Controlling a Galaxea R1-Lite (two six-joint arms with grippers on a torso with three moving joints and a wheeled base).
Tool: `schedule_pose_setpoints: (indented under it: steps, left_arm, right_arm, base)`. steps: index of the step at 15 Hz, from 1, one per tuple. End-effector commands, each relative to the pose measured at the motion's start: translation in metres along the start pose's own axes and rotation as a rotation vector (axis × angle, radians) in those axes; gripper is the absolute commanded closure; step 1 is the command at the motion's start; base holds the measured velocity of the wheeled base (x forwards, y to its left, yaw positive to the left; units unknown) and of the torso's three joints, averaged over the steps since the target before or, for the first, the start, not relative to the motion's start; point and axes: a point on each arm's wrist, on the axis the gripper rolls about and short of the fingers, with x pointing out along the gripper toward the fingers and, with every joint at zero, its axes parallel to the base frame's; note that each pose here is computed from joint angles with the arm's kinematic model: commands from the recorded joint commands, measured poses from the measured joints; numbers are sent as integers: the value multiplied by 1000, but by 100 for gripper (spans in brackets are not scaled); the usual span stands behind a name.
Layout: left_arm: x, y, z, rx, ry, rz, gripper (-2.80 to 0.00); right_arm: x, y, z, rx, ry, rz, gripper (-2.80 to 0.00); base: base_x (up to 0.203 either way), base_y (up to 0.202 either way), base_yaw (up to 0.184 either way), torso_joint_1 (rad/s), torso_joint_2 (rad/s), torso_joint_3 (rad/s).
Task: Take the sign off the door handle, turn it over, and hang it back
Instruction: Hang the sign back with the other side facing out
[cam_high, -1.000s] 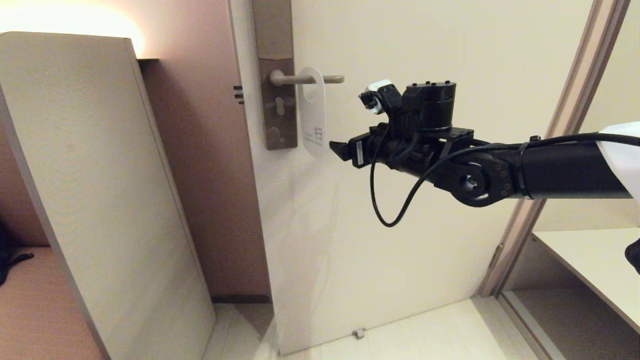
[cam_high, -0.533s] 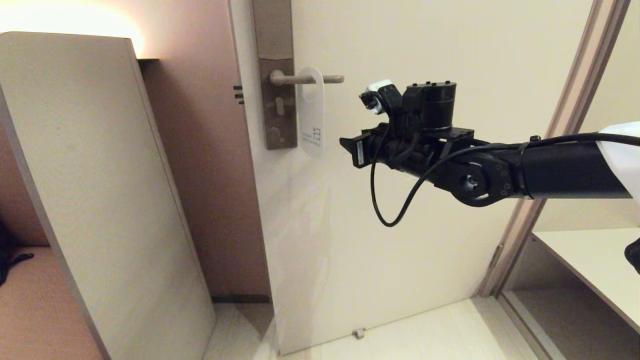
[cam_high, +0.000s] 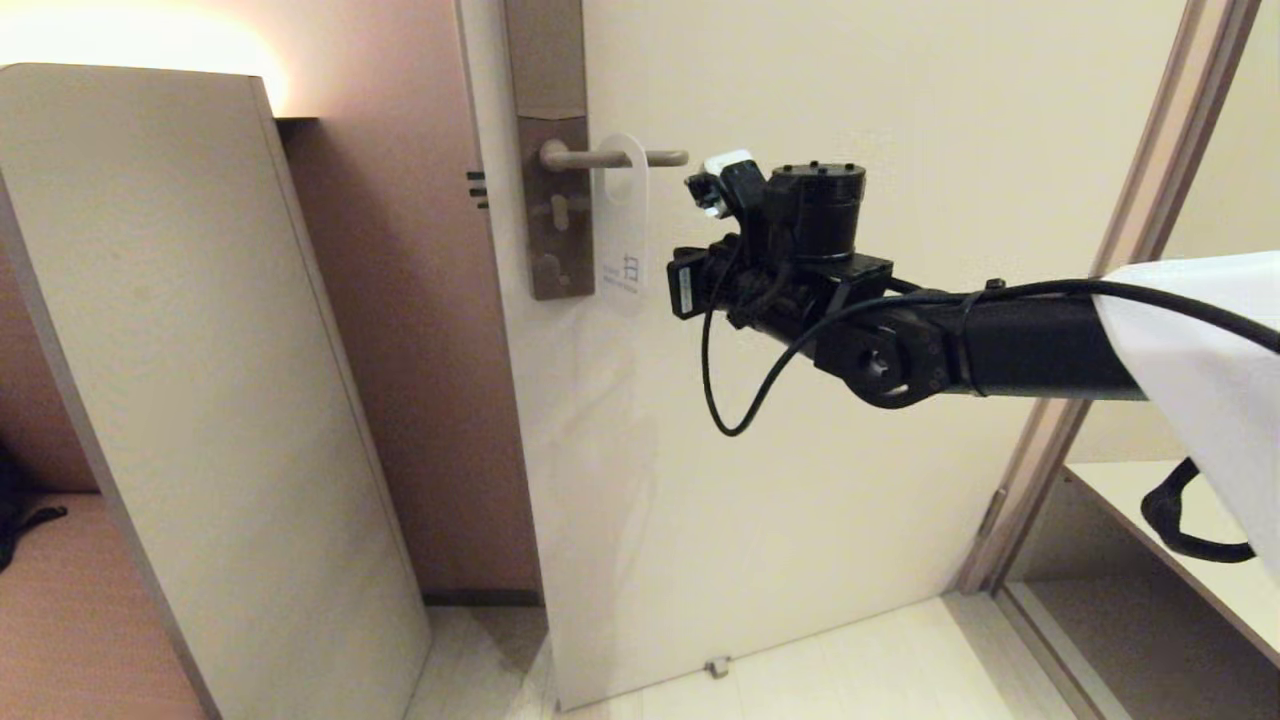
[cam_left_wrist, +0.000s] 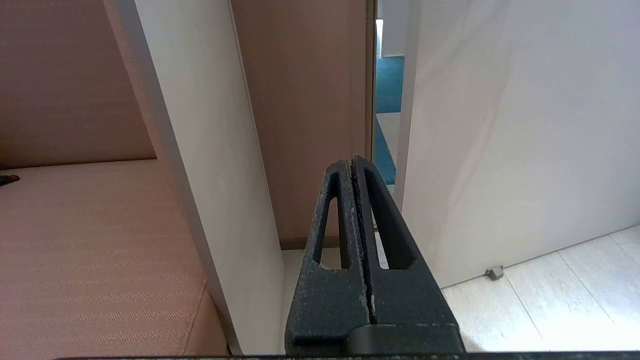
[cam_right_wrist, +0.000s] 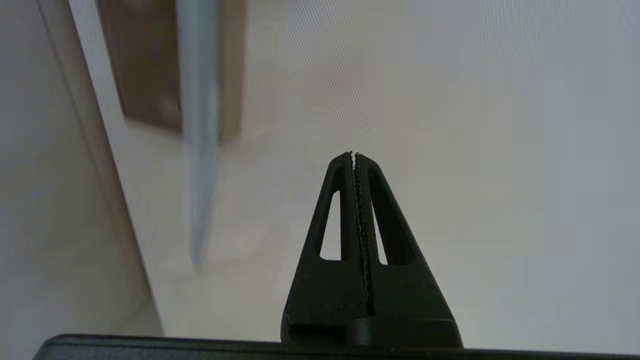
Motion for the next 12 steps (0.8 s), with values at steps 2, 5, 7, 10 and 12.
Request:
schedule_pose_setpoints:
  steps: [2, 5, 7, 10, 12]
  left_arm:
    - [0, 0, 0, 0, -1, 1, 0]
    - [0, 0, 0, 0, -1, 1, 0]
    - [0, 0, 0, 0, -1, 1, 0]
    - [0, 0, 0, 0, -1, 1, 0]
    - [0, 0, 0, 0, 0, 2, 0]
  right_arm:
    - [25, 23, -18, -2, -31, -10, 0]
    - [37, 44, -29, 6, -63, -22, 0]
    - [37, 58, -29, 19, -97, -7, 0]
    - [35, 74, -27, 29, -138, 15, 0]
    - [33, 78, -26, 30, -142, 18, 0]
  base:
    - [0, 0, 0, 0, 0, 0]
    - [0, 0, 0, 0, 0, 0]
    - [0, 0, 0, 0, 0, 0]
    - [0, 0, 0, 0, 0, 0]
    - [0, 0, 0, 0, 0, 0]
